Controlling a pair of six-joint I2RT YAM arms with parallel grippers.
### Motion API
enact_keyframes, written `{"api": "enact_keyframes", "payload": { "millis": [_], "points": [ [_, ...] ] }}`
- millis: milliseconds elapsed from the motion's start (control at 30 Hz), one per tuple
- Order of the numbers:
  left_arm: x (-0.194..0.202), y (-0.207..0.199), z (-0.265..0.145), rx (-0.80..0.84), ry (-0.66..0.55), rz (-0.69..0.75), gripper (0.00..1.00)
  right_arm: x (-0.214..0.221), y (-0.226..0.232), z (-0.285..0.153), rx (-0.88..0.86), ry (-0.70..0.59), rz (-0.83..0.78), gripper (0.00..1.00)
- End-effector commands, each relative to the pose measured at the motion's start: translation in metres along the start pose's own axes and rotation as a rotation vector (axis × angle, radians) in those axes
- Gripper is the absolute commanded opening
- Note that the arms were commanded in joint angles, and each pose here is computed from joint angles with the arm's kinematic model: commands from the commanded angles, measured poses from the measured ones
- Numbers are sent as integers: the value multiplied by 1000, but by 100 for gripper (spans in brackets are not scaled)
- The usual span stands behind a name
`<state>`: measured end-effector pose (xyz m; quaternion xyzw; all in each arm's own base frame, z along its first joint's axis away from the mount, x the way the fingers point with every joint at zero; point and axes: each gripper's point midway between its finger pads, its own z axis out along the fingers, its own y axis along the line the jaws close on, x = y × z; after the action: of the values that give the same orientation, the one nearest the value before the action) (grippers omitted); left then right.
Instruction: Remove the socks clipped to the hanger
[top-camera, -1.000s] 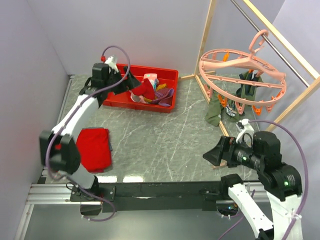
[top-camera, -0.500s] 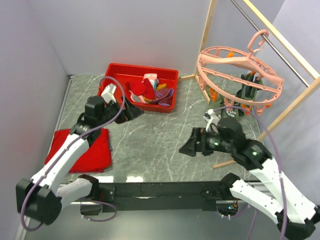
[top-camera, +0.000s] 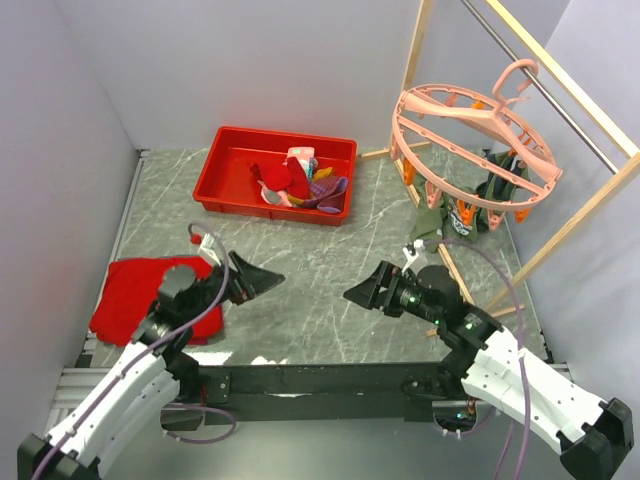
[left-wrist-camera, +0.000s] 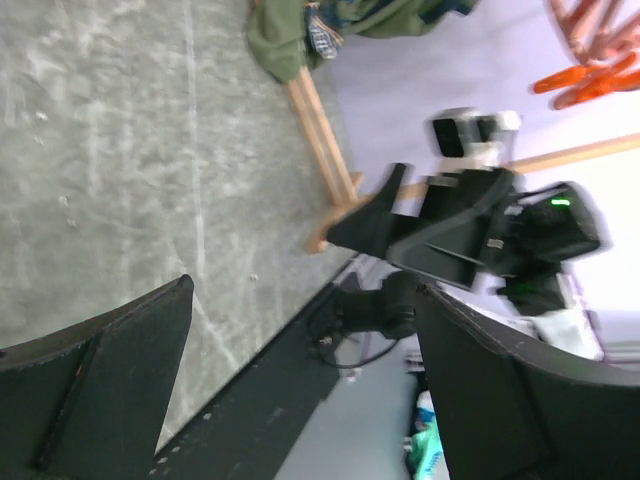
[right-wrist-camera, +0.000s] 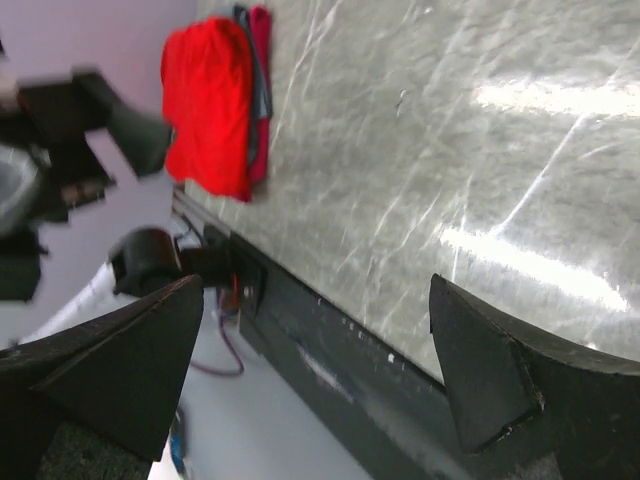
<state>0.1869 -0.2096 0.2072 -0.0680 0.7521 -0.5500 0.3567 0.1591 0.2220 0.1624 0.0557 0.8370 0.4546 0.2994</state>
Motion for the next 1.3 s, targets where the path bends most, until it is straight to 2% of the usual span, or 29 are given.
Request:
{"api": "enact_keyframes", "payload": {
  "millis": [0,33,67,133,167,300,367,533,600,633,933,1033,1100,1133,1200,1233,1267],
  "points": [
    [14,-10,-13,129,-13,-71,96,-9,-8,14,-44,-116,114,100],
    [15,-14,-15,170,-21,-68,96,-7,-14,17,-35,-116,116,100],
    [28,0,-16,168,6,-111,96,7,-34,21,8,-83,130,100],
    [32,-3,-22,235,-9,-116,96,13,-35,25,-34,-71,125,100],
    [41,11,-22,223,1,-159,96,28,-49,27,-27,-38,116,100],
    [50,20,-29,281,-28,-181,96,42,-66,26,-63,-56,190,100],
    [58,39,-26,250,-25,-245,96,44,-79,24,-59,-95,227,100],
    [56,44,-27,236,-57,-222,96,48,-97,23,-93,-159,337,100],
    [58,52,-25,200,-56,-237,96,53,-121,25,1,-175,387,100],
    [59,55,-25,191,-54,-234,96,47,-117,24,-21,-199,402,100],
    [63,67,-22,136,-44,-232,96,50,-131,23,31,-214,431,100],
    [57,46,-27,225,-49,-239,96,45,-99,17,-99,-188,351,100],
    [51,23,-33,324,-57,-235,96,38,-65,11,-268,-187,290,100],
    [43,-3,-45,440,-74,-237,96,38,-41,1,-384,-169,249,100],
    [36,-31,-61,575,-97,-233,96,24,2,-25,-578,-203,202,100],
    [31,-58,-83,713,-108,-233,96,28,17,-36,-654,-168,201,100],
    [25,-68,-93,773,-134,-243,96,18,47,-64,-823,-214,165,100]
  ]
}}
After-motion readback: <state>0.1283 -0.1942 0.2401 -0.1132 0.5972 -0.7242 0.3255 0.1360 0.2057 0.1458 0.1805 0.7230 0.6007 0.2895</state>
